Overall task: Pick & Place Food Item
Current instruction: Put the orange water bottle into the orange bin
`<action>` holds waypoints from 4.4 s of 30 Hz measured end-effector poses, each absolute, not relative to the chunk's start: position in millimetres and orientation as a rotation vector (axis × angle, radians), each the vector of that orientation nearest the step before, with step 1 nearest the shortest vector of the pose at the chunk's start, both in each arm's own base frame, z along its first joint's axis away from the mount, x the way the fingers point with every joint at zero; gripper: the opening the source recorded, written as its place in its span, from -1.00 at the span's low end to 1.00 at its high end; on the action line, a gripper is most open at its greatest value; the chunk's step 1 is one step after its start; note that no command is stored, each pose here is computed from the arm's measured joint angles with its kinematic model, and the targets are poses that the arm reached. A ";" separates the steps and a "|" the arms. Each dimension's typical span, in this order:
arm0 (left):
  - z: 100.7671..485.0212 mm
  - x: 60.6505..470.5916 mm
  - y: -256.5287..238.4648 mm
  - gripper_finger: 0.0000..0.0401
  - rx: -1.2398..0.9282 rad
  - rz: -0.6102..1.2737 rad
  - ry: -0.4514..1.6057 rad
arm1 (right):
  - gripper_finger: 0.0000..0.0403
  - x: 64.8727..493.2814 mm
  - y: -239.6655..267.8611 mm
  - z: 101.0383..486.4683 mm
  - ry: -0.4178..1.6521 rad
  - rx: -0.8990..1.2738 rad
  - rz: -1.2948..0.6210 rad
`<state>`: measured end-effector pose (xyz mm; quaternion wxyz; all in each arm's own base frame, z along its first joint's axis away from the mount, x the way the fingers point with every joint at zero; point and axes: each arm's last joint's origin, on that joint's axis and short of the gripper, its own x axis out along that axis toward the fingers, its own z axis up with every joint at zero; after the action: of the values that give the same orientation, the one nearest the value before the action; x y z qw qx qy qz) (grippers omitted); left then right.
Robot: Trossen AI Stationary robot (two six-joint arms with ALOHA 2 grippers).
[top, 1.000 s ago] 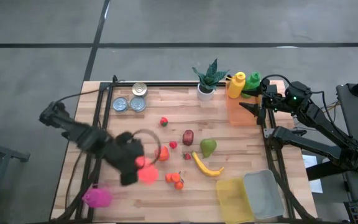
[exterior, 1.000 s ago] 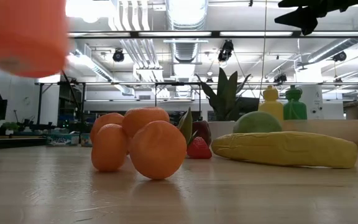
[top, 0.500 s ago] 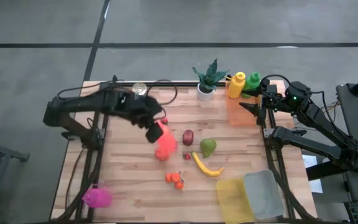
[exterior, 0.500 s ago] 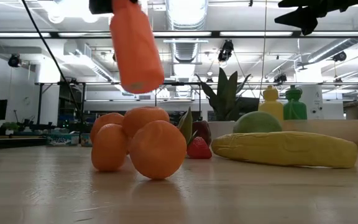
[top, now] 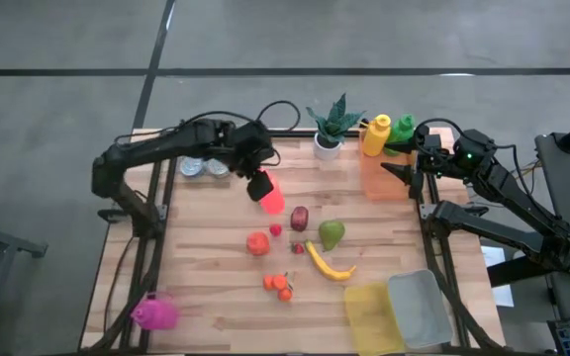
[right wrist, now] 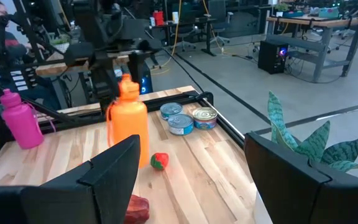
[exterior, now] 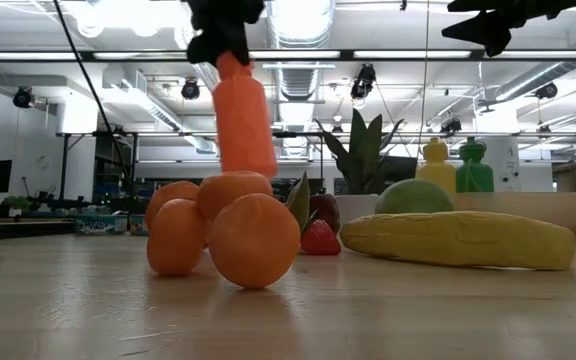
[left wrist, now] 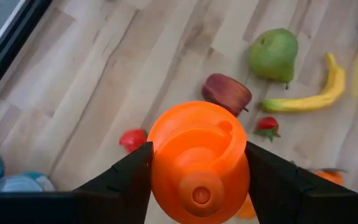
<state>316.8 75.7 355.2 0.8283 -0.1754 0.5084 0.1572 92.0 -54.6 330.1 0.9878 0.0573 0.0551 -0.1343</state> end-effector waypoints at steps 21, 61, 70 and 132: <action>321.8 385.3 104.6 0.08 -0.396 0.504 1.159 | 0.42 92.1 -54.7 330.1 0.111 0.115 -0.269; 293.6 400.7 110.3 0.25 -0.411 0.556 1.207 | 0.42 92.1 -54.6 330.1 0.111 0.115 -0.269; 293.6 400.8 110.1 0.58 -0.416 0.549 1.208 | 0.42 92.1 -54.6 330.1 0.111 0.115 -0.269; 385.2 175.7 49.9 0.66 -0.170 0.388 0.070 | 0.42 92.1 -54.6 330.1 0.111 0.115 -0.269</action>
<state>175.7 49.9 385.2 0.9770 -0.0841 0.0345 0.1927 92.1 -54.6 330.1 0.9878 0.0573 0.0551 -0.1340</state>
